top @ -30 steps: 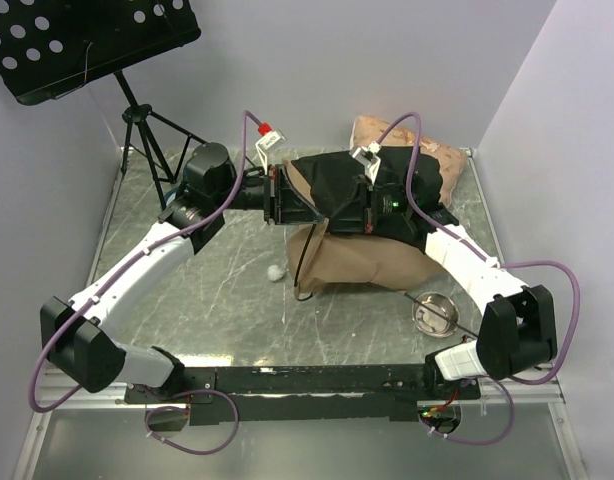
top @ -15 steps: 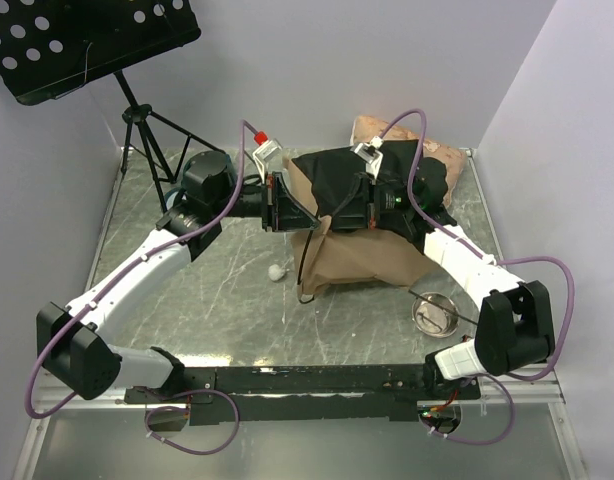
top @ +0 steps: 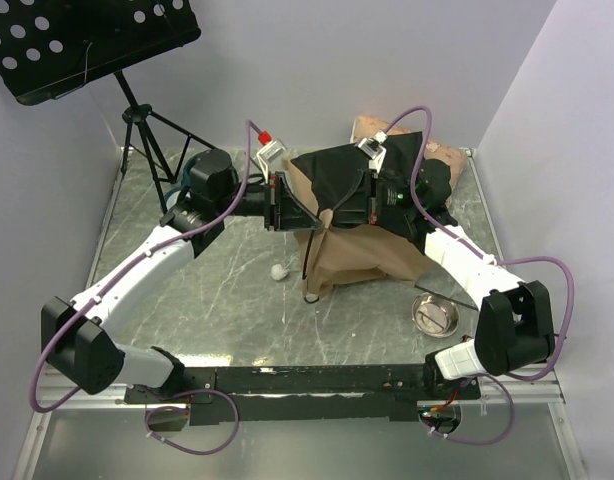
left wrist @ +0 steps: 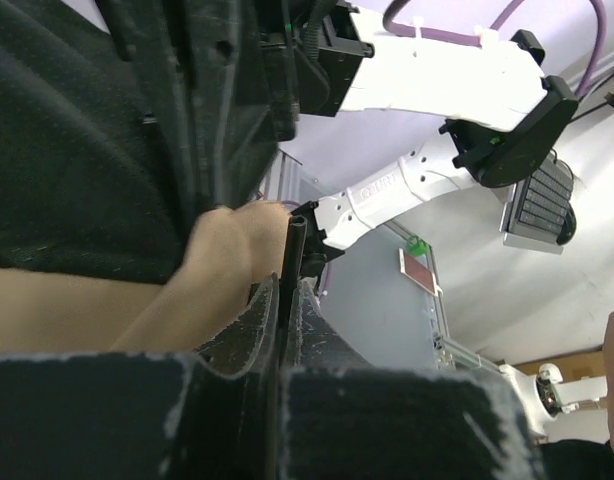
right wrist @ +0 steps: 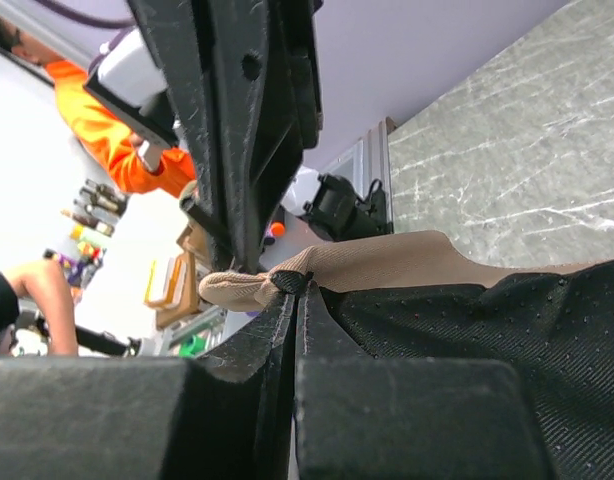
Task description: Set up the pet tent
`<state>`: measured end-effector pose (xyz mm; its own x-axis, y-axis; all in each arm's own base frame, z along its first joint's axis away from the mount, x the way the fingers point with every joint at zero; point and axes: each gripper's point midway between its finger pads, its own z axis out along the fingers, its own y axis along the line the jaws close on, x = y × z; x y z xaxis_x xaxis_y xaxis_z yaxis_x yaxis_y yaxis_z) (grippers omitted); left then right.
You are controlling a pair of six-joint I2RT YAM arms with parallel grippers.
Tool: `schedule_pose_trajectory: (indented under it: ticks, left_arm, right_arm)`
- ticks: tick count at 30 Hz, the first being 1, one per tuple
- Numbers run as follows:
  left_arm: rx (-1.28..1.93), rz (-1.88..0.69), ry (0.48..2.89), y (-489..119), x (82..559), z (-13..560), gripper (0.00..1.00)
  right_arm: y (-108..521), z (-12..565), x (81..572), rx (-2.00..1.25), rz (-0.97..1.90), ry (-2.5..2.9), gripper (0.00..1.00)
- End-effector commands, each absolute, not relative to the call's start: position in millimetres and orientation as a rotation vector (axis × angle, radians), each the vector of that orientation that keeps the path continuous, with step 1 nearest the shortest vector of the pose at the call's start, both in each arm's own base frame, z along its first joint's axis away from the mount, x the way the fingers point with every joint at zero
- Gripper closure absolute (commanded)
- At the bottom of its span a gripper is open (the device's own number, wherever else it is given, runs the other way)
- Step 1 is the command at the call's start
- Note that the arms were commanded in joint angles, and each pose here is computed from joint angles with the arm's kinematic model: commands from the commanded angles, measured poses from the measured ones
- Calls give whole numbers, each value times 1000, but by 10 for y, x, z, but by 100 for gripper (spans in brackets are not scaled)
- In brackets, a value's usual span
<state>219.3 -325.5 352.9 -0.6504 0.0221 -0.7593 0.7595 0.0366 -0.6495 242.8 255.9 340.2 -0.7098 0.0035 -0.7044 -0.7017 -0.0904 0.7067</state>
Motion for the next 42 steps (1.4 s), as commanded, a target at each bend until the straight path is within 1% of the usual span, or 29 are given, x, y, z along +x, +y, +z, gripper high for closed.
schedule_pose_trajectory:
  ticks: [1,4,6,13,16,23,25,29,33,36,42]
  left_arm:
    - [844,-1762,2021,-3306,1880,3020,99]
    - [923,-1763,2005,-3367,1736,3028,99]
    - [921,-1769,2018,-3373,1701,2984,99]
    - [785,-1842,2129,-3297,1735,2781,99]
    - [718,-1863,2131,-3247,1840,2781,99]
    - [748,-1841,2003,-3230,1978,3158,99]
    - [723,-1811,2006,-3218,2029,3176,99]
    - [659,-1750,2053,-3162,2132,3065,99]
    - [525,-1709,2116,-3051,2295,2915,99]
    - [499,-1708,2160,-3028,2278,2773,99]
    - [503,-1705,2181,-3006,2237,2672,99]
  right_arm:
    - [2457,4084,2660,-585,1700,1458,100]
    - [2450,4146,2708,-537,1694,1452,100]
    - [2448,4187,2741,-500,1707,1450,100]
    - [2428,4309,2729,-441,1756,1428,100]
    - [2429,4300,2702,-451,1763,1435,100]
    - [2432,4166,2613,-496,1756,1466,100]
    - [2430,4126,2589,-502,1756,1475,100]
    - [2438,4114,2551,-521,1765,1477,100]
    - [2436,4183,2508,-552,1772,1462,100]
    - [2434,4254,2497,-559,1776,1441,100]
    - [2431,4294,2517,-519,1805,1432,100]
